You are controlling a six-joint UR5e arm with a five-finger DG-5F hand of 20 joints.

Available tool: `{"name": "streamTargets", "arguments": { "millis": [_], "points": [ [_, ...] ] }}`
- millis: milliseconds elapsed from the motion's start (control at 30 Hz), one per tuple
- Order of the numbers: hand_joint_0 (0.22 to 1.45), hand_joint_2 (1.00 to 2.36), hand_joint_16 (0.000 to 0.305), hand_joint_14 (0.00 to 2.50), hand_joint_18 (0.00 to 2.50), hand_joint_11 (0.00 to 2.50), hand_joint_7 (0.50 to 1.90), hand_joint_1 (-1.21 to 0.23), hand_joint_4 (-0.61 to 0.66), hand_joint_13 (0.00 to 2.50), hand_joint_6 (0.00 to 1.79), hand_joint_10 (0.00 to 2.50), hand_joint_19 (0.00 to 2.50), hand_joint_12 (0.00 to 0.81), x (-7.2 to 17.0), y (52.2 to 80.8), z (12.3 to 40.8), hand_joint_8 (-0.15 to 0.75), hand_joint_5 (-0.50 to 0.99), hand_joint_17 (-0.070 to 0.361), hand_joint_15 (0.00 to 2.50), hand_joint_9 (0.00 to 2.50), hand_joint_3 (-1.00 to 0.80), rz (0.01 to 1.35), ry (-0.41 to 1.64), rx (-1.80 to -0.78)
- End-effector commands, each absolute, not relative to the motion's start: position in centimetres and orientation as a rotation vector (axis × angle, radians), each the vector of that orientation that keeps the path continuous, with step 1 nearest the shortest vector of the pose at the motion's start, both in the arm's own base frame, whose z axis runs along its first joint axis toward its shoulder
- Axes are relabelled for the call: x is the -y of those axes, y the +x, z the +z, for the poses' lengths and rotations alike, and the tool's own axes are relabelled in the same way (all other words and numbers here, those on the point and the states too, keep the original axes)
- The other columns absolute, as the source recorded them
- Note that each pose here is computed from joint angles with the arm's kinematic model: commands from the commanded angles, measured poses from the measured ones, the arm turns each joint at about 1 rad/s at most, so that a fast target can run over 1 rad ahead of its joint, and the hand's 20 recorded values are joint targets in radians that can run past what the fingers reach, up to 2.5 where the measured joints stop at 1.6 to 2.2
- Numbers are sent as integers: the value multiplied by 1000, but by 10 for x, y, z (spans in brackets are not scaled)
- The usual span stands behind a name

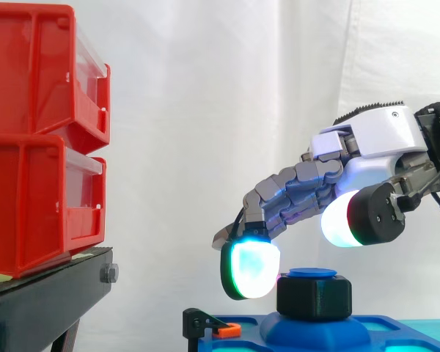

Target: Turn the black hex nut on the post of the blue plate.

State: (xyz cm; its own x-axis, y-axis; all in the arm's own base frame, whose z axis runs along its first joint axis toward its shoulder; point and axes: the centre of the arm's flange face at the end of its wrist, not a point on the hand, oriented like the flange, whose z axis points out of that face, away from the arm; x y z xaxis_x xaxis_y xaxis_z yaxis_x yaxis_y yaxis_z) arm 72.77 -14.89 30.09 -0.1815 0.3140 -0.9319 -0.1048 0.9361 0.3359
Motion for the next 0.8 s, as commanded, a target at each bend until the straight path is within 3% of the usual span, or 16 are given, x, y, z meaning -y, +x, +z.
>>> {"name": "streamTargets", "arguments": {
  "millis": [0, 367, 767],
  "points": [
    [443, 1000, 64, 0, 0, 0, 1050, -406, 223, 68, 502, 0, 143, 387, 153, 727, 302, 259, -190, 143, 0, 227, -500, 381, 153, -1707],
    [444, 1000, 63, 1, 0, 0, 1047, -408, 219, 69, 502, 0, 141, 386, 161, 726, 305, 257, -190, 142, 0, 225, -500, 388, 137, -1692],
    [445, 1000, 63, 1, 0, 0, 1035, -409, 219, 75, 502, 1, 154, 386, 136, 740, 312, 257, -192, 142, 0, 228, -500, 390, 118, -1641]
  ]
}}
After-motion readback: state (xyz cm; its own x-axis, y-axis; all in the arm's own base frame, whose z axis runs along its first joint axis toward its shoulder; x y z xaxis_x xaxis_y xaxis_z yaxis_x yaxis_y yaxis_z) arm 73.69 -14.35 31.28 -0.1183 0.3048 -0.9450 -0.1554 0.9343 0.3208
